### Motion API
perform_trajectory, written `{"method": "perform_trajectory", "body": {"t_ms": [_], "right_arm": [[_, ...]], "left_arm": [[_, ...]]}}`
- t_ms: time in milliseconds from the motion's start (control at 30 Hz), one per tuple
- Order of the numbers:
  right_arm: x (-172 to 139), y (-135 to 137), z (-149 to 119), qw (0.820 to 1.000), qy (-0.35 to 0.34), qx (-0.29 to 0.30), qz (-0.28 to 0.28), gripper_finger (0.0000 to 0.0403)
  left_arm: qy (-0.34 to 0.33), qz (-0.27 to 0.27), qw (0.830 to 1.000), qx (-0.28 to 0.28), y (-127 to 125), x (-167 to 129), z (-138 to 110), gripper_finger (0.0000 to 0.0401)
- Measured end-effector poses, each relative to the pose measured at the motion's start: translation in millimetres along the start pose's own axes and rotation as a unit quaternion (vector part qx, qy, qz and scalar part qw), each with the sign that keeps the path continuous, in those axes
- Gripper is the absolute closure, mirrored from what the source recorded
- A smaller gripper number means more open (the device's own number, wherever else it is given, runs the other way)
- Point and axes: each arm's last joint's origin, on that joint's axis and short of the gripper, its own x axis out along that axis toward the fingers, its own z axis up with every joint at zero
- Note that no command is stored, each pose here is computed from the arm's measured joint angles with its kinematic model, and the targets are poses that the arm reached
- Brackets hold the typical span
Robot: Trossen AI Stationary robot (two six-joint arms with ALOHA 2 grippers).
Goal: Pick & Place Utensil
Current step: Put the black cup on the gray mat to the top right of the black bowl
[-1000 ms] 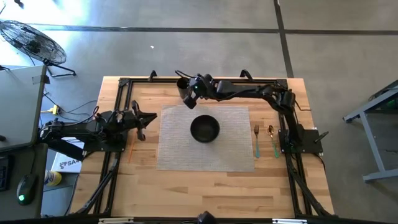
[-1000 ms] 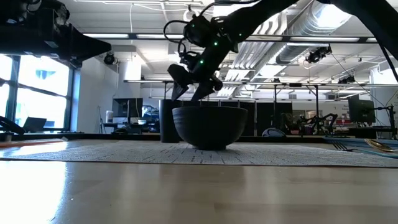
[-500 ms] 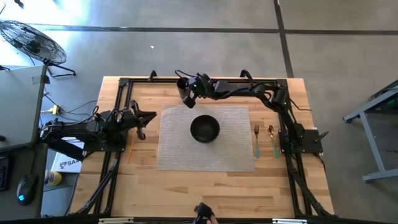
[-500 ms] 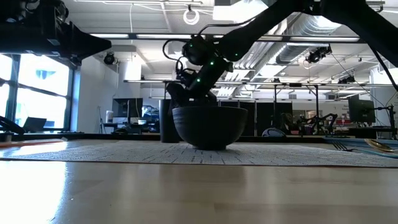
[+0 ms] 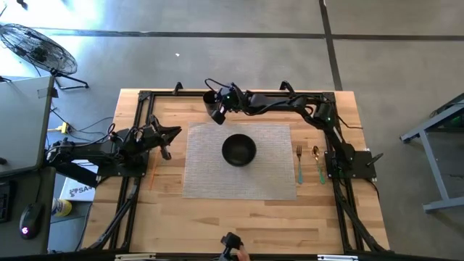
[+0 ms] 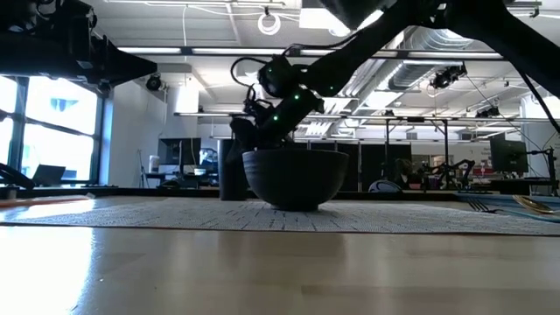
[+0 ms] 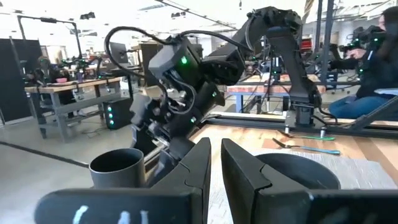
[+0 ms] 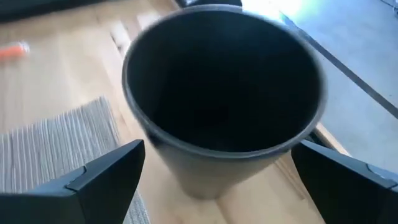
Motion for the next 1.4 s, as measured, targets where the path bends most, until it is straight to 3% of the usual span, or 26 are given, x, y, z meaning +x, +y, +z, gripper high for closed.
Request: {"method": "perform_trajectory", "body": {"t_ms": [267,1233,1400], "right_arm": [[0.8,0.4,9.0,0.999,-0.051,0.005,-0.013,0.0004],[4.0,7.8,12.2,0.994,-0.094,0.011,-0.051,0.0039],[-21.5,16.5,32.2,0.992,-0.105,-0.006,-0.075,0.0044]], "left_arm": [[0.001,0.011,1.0,0.013,0.7,0.0,0.0,0.0366],[0.002,0.019,1.0,0.013,1.1,0.0,0.0,0.0366],[0.003,0.021,1.0,0.016,1.2,0.0,-0.2,0.0366]]}}
